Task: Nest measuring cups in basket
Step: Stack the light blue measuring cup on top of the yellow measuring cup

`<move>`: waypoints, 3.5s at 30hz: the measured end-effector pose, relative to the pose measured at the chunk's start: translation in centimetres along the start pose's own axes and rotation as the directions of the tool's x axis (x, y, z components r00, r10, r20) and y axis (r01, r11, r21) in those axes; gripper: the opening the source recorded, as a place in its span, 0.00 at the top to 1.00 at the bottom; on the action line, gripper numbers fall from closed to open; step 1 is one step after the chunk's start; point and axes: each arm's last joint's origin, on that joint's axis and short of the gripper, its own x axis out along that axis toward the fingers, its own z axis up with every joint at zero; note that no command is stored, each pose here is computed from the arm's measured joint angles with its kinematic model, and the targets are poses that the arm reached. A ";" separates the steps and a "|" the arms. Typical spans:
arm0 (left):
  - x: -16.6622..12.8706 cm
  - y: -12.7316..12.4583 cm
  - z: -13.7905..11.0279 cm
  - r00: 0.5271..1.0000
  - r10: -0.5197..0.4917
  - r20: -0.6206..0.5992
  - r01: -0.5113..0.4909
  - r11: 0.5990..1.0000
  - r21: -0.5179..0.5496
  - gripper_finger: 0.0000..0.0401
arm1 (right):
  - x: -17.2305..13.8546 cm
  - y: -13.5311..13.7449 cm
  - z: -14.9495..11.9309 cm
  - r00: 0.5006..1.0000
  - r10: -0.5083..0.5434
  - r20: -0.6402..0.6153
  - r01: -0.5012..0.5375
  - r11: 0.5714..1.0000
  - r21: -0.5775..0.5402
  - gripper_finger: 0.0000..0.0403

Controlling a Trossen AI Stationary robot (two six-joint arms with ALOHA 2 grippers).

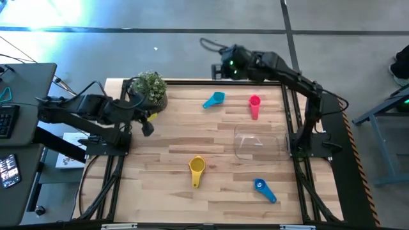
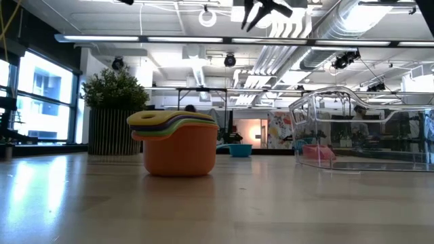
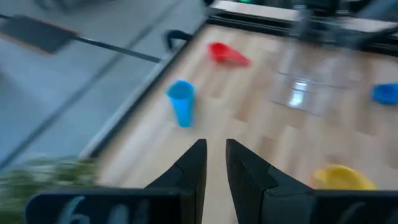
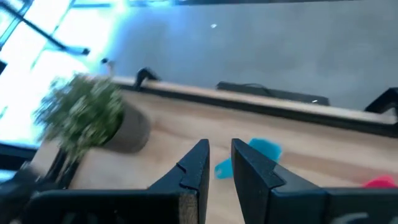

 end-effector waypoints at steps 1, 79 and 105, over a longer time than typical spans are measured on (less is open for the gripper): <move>0.2 0.3 0.1 0.999 0.032 0.002 -0.032 0.999 0.008 0.87 | 0.3 -0.5 0.6 1.000 -0.015 0.007 0.015 1.000 0.013 0.85; 2.3 6.1 0.5 0.946 0.313 -0.088 -0.308 0.949 0.069 0.87 | 24.2 -8.4 -2.1 0.692 -0.279 -0.666 0.402 0.915 0.034 0.72; 2.1 6.1 0.4 0.946 0.310 -0.089 -0.289 0.937 0.194 0.87 | 29.4 -8.8 -5.7 0.629 -0.344 -0.697 0.529 0.847 0.059 0.71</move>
